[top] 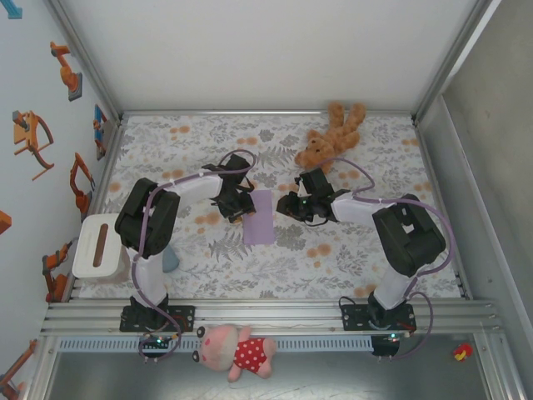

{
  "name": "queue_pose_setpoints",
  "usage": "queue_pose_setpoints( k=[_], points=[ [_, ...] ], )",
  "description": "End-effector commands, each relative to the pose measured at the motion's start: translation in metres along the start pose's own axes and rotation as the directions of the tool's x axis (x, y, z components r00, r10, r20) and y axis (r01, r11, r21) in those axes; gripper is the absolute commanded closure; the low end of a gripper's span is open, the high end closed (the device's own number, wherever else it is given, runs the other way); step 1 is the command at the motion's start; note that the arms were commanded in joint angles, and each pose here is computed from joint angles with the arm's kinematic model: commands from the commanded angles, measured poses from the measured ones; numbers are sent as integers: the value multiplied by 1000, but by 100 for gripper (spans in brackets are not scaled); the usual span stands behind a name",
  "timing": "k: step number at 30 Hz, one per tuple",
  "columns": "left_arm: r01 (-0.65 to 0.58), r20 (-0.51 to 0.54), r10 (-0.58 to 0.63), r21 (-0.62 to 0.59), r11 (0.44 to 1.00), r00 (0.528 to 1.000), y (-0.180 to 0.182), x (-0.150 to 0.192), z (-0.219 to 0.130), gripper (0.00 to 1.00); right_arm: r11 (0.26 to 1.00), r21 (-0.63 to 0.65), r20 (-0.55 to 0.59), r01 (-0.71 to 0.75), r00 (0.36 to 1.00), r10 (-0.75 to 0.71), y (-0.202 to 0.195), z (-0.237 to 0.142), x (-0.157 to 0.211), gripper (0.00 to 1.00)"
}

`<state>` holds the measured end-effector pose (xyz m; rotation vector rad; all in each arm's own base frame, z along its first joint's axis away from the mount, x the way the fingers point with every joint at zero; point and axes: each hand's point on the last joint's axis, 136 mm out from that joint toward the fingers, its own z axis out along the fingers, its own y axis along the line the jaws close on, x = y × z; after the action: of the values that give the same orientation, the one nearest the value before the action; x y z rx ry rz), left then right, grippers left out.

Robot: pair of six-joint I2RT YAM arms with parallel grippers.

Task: Fold a paper plane with a square sheet of paper (pick it up from the middle)
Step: First fold in half a square sheet of paper at the center of the table.

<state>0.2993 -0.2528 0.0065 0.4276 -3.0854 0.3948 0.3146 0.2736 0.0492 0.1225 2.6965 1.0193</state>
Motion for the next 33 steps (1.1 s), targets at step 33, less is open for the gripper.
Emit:
queue_pose_setpoints(
  k=[33],
  points=[
    [-23,-159,-11,-212,977,987,56,37,82,60,989,-136,-128,58,989,-76,33,42,12,85]
  ],
)
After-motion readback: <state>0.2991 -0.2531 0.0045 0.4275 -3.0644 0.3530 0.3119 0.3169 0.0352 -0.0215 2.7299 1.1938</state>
